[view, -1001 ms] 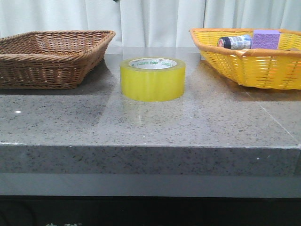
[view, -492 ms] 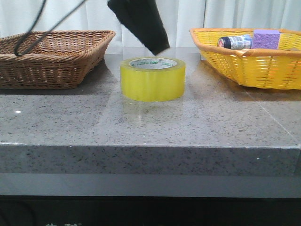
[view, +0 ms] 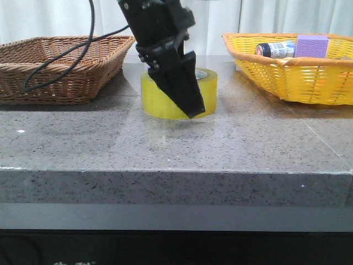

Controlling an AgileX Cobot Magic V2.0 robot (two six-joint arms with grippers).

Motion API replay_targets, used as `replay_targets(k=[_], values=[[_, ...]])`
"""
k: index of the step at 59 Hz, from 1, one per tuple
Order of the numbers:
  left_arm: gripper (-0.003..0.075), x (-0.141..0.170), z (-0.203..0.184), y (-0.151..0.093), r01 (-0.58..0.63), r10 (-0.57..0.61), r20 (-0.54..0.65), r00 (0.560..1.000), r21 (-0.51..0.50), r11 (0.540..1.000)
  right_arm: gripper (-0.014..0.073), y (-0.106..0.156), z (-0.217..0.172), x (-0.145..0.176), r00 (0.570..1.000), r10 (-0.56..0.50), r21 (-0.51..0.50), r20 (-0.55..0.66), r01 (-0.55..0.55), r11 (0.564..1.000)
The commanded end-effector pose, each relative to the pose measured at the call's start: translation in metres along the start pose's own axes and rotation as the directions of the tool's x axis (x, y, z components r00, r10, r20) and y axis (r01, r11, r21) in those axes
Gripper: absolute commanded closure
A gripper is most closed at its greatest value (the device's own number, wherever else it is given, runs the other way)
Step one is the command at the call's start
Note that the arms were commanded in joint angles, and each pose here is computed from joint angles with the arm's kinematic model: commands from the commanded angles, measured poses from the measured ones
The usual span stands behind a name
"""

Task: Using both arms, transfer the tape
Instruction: 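Lower the left gripper onto the tape roll and grasp its rim, then carry the tape roll with the left gripper into the brown basket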

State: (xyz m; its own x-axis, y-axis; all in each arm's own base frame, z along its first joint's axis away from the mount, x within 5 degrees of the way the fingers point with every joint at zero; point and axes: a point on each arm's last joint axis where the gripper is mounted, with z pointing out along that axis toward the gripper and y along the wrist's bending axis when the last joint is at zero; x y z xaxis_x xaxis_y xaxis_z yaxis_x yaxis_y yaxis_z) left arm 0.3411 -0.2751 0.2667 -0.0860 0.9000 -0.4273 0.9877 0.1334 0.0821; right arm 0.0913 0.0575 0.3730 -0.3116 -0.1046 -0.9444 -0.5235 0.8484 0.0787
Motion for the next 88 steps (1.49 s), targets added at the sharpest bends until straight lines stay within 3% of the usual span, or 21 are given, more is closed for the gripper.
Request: replay_targets(k=[1,9,23,37,57,73,88], values=[[0.0226,-0.014,-0.023,-0.001,-0.008,0.013,0.09,0.996,-0.056,0.998,0.0181,0.001,-0.005,-0.014,0.994,0.008,0.0,0.105,-0.008,1.0],[0.0266,-0.014,-0.021,0.0,-0.006,0.011,0.086,0.996,-0.053,0.999,0.0181,0.001,-0.005,-0.014,0.994,0.008,0.0,0.105,-0.008,1.0],[0.0528,-0.014,-0.021,-0.001,-0.004,0.009,0.084,0.996,-0.05,0.999,0.0181,0.001,-0.005,-0.014,0.994,0.008,0.0,0.105,-0.008,1.0],[0.053,-0.018,-0.035,0.001,0.03,-0.022,0.097,0.995,-0.083,0.996,0.0181,0.001,-0.005,-0.014,0.994,0.008,0.0,0.105,-0.008,1.0],[0.053,-0.044,-0.117,0.011,0.15,-0.101,0.241,0.965,-0.195,0.969,0.0181,0.001,-0.005,-0.014,0.994,0.008,0.0,0.105,-0.008,1.0],[0.053,-0.026,-0.173,0.034,0.398,-0.304,0.315,0.899,-0.3,0.867,0.0181,0.001,-0.005,-0.014,0.994,0.008,0.0,0.105,-0.008,1.0],[0.053,0.019,-0.19,0.067,0.597,-0.504,0.323,0.801,-0.378,0.708,0.0181,0.001,-0.005,-0.014,0.994,0.008,0.0,0.105,-0.008,1.0]])
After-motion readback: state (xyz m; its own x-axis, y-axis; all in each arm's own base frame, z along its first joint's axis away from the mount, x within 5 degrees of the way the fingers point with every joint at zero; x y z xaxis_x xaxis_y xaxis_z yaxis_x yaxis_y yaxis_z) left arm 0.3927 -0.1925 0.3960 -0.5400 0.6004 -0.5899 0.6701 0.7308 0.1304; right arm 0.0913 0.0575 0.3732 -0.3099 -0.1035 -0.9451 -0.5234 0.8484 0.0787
